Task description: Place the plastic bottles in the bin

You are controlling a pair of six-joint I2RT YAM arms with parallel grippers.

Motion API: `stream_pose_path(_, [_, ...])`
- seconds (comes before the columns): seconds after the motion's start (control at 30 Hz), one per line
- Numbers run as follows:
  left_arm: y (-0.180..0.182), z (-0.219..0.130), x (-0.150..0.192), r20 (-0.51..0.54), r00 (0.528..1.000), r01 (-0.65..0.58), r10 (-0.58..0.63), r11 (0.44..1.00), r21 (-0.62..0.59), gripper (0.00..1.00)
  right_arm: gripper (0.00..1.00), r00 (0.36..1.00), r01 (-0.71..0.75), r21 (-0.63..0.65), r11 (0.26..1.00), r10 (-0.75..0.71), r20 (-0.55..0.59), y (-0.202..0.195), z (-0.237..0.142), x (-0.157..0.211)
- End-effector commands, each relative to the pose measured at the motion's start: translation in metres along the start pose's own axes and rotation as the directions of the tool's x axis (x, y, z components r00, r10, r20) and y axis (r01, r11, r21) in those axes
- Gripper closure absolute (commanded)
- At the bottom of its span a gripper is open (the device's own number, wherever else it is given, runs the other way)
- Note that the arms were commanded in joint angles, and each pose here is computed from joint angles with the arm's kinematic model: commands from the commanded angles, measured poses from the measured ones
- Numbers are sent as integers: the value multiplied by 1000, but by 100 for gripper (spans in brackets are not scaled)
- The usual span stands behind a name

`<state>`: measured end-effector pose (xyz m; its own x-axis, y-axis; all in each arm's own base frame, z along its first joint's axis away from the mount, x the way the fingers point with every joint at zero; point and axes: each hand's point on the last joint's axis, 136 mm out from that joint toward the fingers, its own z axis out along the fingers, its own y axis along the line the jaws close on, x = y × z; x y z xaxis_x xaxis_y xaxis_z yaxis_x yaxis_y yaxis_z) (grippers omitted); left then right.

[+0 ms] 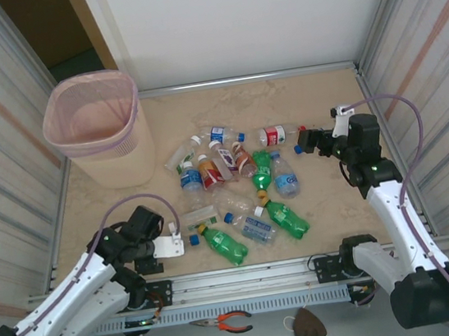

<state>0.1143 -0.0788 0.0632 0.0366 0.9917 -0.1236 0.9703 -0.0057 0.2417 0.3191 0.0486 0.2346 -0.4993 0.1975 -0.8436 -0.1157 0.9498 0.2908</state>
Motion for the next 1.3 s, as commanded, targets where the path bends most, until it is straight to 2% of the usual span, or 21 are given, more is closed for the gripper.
stream_pose_path(0.0, [-14,4,5,-6,1000,19,-18,997,81,22,1,999,35,-34,999,-34,41,10,-10,-12])
stream_pose_path(0.17, [-13,6,5,-22,999,52,-50,991,124,25,0,998,43,-55,998,-40,55,16,-15,-17])
stream_pose_path(0.43, [-9,9,5,-54,993,112,-104,981,156,23,0,998,30,-107,994,-24,58,23,-11,-15])
stream_pose_path(0.7, [6,7,0,-29,977,213,-212,960,182,27,0,997,26,-139,990,-16,72,29,-14,-19])
stream_pose_path(1.0, [14,15,-14,0,973,225,-231,945,237,29,0,997,18,-152,988,-6,78,30,-16,-19])
stream_pose_path(1.27, [11,22,-13,-13,973,224,-229,940,256,28,0,996,24,-152,988,-11,86,30,-19,-19])
